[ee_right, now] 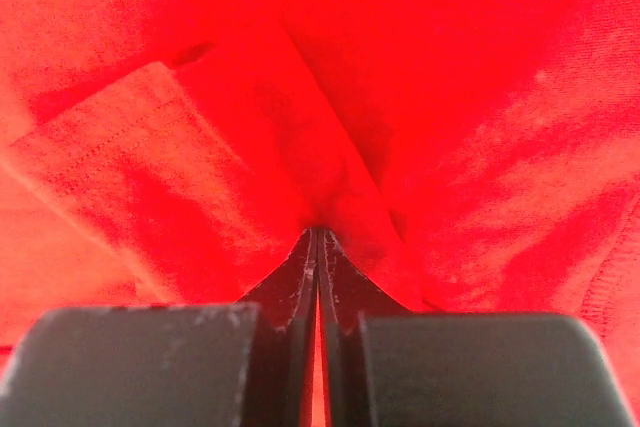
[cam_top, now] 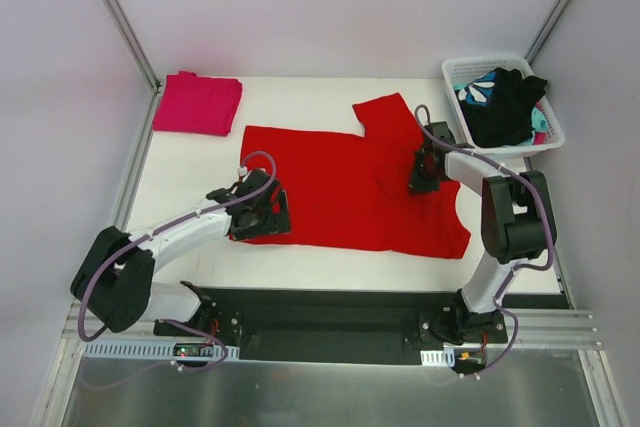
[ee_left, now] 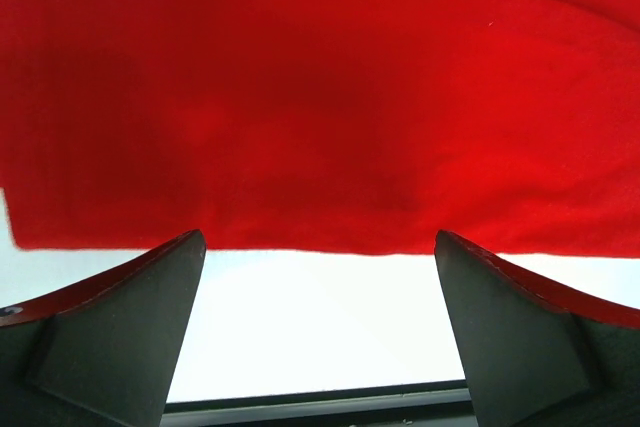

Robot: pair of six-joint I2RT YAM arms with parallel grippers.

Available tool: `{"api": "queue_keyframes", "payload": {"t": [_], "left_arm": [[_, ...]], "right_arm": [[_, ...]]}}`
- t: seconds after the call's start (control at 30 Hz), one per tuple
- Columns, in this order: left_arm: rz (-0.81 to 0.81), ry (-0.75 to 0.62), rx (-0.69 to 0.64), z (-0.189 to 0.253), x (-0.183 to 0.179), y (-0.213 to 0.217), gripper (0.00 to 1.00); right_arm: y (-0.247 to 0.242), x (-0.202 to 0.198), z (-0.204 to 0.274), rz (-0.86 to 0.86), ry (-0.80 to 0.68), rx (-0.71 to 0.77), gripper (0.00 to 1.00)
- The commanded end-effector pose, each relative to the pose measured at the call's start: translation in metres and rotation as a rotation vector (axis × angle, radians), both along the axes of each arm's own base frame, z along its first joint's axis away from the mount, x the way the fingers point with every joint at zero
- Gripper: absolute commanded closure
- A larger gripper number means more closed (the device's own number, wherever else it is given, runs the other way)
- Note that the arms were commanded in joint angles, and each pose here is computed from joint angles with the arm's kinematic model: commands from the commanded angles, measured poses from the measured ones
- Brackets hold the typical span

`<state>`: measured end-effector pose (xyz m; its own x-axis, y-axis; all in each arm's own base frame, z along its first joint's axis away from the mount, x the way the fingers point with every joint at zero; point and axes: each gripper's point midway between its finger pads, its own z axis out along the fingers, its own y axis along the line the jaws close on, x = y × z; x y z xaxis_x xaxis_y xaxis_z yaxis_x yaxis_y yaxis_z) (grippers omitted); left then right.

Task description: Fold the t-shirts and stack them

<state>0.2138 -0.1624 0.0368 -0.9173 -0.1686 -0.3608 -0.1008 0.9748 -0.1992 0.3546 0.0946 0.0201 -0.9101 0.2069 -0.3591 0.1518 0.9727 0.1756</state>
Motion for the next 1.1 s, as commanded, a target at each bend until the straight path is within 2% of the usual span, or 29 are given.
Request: {"api": "queue_keyframes", "payload": {"t": [0.0, 0.37, 0.5, 0.53, 0.6, 0.73, 0.77, 0.83, 0.87, 1.07], "left_arm": [[0.022, -0.021, -0.020, 0.008, -0.007, 0.011, 0.01], [0.093, -0.076, 0.005, 0.014, -0.011, 0.032, 0.02], [0.105, -0.102, 0.006, 0.008, 0.001, 0.030, 0.05], [0.100, -0.097, 0.006, 0.004, 0.004, 0.028, 0.11], [0.107, -0.133, -0.019, 0.007, 0.018, 0.022, 0.17], [0.129, -0.116, -0.024, -0.006, 0.030, 0.017, 0.49], [0.132, -0.113, -0.023, -0.007, 0.032, 0.017, 0.62], [0.141, -0.096, -0.009, -0.014, 0.033, 0.018, 0.76], [0.146, -0.090, 0.001, -0.017, 0.032, 0.020, 1.00], [0.220, 0.036, 0.052, -0.055, 0.004, 0.041, 1.00]], "right_arm": [[-0.009, 0.011, 0.008, -0.036, -0.015, -0.006, 0.99], [-0.015, 0.009, 0.004, -0.047, 0.004, -0.031, 0.99], [-0.015, 0.012, 0.006, -0.056, -0.012, -0.024, 0.99], [-0.014, 0.013, 0.007, -0.056, -0.018, -0.022, 0.99], [-0.015, 0.014, 0.006, -0.057, -0.018, -0.024, 0.99], [-0.008, 0.014, 0.007, -0.043, -0.013, 0.010, 0.99], [-0.009, 0.013, 0.005, -0.045, -0.009, 0.006, 0.99], [-0.009, 0.013, 0.004, -0.045, -0.006, 0.008, 0.99], [-0.010, 0.013, 0.004, -0.047, -0.006, 0.007, 0.99], [-0.014, 0.011, 0.003, -0.053, 0.002, 0.002, 0.99]]}}
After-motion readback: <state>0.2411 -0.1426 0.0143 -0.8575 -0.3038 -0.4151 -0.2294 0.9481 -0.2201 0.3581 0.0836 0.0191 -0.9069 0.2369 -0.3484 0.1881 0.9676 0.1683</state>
